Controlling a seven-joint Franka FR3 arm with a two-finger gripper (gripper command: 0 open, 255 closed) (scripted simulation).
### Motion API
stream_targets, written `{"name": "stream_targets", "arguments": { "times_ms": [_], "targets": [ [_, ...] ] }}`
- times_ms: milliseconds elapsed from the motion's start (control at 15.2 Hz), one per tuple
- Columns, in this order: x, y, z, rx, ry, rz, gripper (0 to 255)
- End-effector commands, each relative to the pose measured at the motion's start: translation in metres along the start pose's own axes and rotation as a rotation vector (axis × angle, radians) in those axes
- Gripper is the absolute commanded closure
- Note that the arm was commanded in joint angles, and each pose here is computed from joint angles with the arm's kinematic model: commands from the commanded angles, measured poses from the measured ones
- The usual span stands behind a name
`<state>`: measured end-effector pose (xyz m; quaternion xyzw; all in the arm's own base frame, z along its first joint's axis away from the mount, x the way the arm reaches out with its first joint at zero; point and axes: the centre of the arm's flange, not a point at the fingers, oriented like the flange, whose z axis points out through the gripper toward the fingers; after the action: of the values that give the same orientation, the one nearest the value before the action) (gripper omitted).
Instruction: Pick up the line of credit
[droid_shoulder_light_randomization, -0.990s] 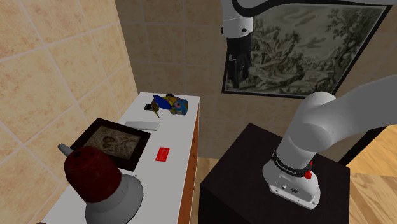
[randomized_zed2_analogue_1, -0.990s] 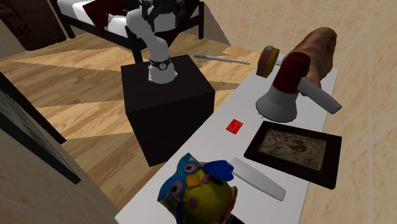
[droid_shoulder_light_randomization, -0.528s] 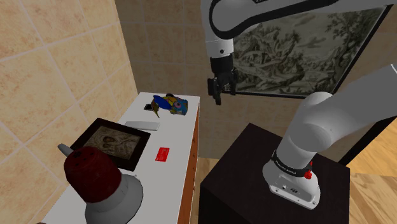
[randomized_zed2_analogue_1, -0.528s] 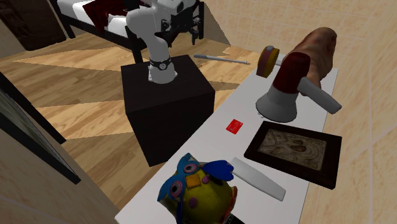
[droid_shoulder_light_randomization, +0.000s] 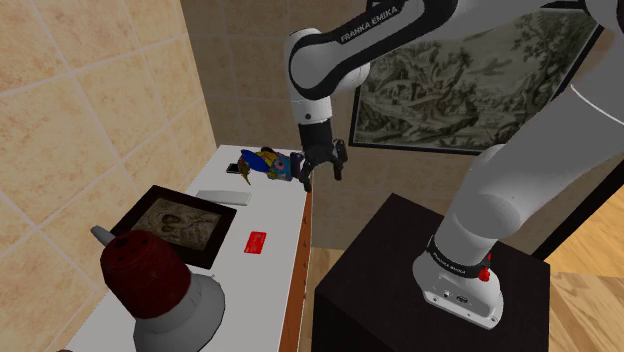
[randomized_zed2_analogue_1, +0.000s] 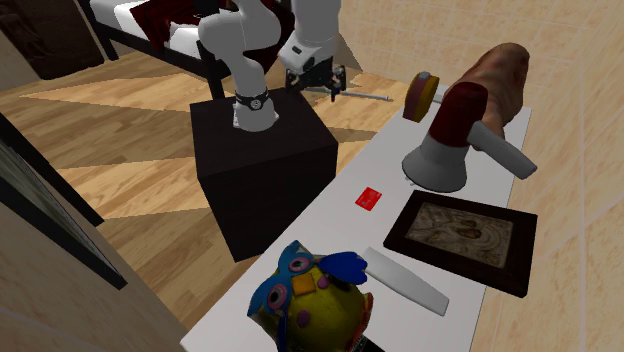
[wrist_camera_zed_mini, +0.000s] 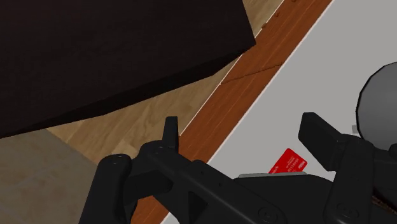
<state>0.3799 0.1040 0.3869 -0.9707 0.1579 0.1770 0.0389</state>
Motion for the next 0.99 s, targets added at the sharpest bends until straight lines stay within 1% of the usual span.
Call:
{"name": "stream_targets", "arguments": {
  "times_ms": [0,924],
  "targets": [
    [0.013,-0.012,0.018,0.026,-0.017,0.055,0],
    [0.128,-0.094,0.125,0.2,-0.139,0.411,0]
  ]
}}
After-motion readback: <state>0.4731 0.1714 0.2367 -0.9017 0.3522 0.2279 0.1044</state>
